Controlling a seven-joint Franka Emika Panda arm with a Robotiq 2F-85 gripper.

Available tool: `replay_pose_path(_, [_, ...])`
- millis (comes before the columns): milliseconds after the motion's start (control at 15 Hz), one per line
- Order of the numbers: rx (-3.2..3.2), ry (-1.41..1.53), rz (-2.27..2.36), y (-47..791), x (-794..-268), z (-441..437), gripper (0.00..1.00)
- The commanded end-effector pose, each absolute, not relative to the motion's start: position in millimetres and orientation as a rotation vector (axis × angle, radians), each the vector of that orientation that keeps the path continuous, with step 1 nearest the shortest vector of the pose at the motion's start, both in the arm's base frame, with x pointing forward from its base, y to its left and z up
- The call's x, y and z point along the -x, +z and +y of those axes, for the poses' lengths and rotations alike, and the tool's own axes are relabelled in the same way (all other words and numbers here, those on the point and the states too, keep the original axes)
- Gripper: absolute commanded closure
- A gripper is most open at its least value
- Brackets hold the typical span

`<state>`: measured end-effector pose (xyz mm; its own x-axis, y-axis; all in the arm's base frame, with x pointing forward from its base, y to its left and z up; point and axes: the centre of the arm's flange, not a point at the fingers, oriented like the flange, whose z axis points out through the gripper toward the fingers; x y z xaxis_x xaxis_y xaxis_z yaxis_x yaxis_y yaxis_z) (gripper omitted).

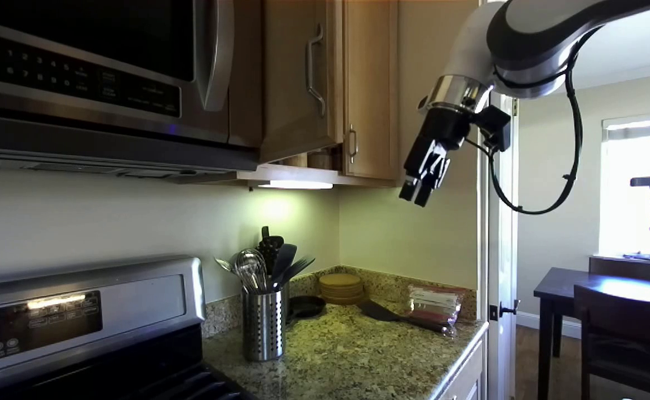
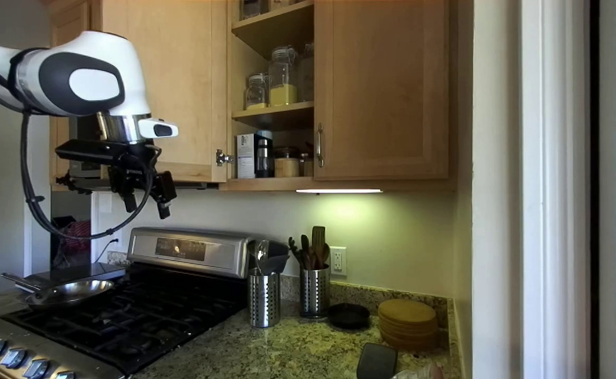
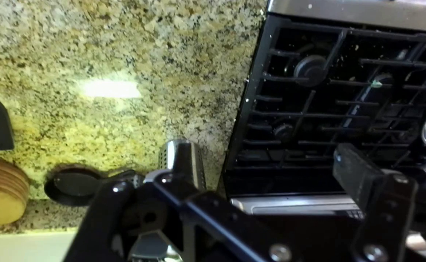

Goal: Close the open cupboard door

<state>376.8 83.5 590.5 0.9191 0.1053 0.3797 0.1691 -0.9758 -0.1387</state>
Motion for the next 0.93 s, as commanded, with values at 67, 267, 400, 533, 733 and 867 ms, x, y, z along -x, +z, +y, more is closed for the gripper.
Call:
replay_pose_path(67, [2.831,-0.736,-0.178,651.7,-391.8,128.5,0.00])
replay_pose_path(267, [2.790,-0.825,-0.225,686.1,-390.0,145.9,0.00])
replay_pose_path(400, [2.762,-0.872,-0.262,706.9,-387.9,151.7,0.00])
replay_pose_path(533, [2.732,-0.920,-0.293,729.2,-386.1,153.6,0.00])
replay_pose_path(733, [2.687,-0.964,-0.359,757.1,-380.5,158.3,0.00])
replay_pose_path(867, [2.655,-0.971,-0.417,768.0,-374.5,163.6,0.00])
